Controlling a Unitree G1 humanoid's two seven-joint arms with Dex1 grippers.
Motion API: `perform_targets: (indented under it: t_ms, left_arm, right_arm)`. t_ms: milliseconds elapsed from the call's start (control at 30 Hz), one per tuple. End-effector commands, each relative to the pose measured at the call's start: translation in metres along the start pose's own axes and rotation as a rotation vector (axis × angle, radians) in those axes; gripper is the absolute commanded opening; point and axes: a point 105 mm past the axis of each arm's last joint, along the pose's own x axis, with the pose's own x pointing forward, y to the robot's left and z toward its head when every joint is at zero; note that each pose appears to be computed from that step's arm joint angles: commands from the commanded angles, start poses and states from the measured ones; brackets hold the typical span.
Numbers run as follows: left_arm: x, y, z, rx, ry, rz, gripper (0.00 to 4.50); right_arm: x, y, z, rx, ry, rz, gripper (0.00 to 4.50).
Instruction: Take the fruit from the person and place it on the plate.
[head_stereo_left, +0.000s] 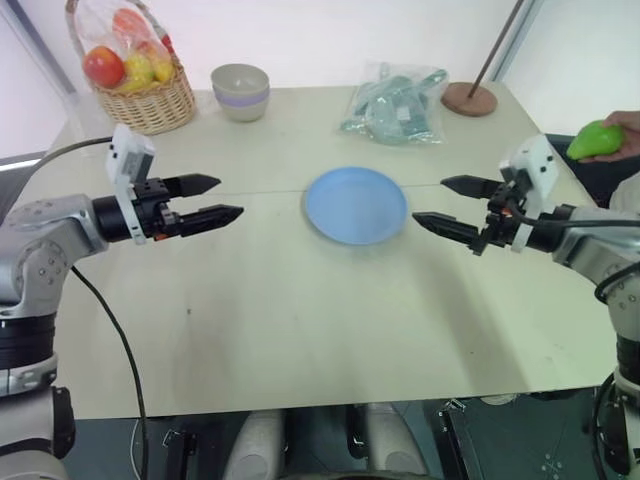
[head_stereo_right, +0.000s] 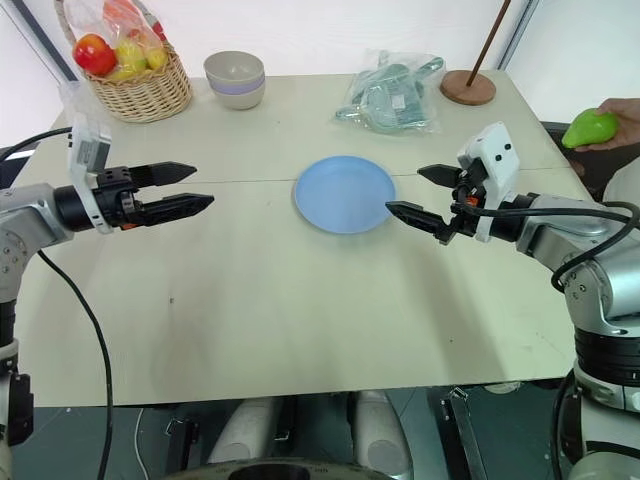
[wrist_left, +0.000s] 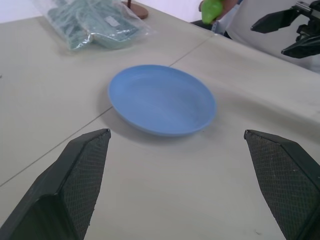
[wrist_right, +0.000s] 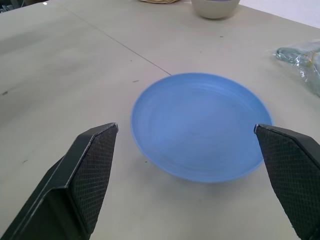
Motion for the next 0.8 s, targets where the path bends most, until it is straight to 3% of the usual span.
perform_targets:
  t_ms: [33, 800]
  left_arm:
    - [-0.0037, -0.0034, 0.0062, 0.054, 0.008, -0.006, 4.48]
    - [0.0014, -0.0085, 0.0001, 0.027, -0.006, -0.014, 4.48]
  right_arm:
    - [-0.0044, -0.0023, 0.0118, -0.054, -0.028, -0.011, 4.5]
    - [-0.0059, 0.0002, 0.011, -0.048, -0.019, -0.012, 4.5]
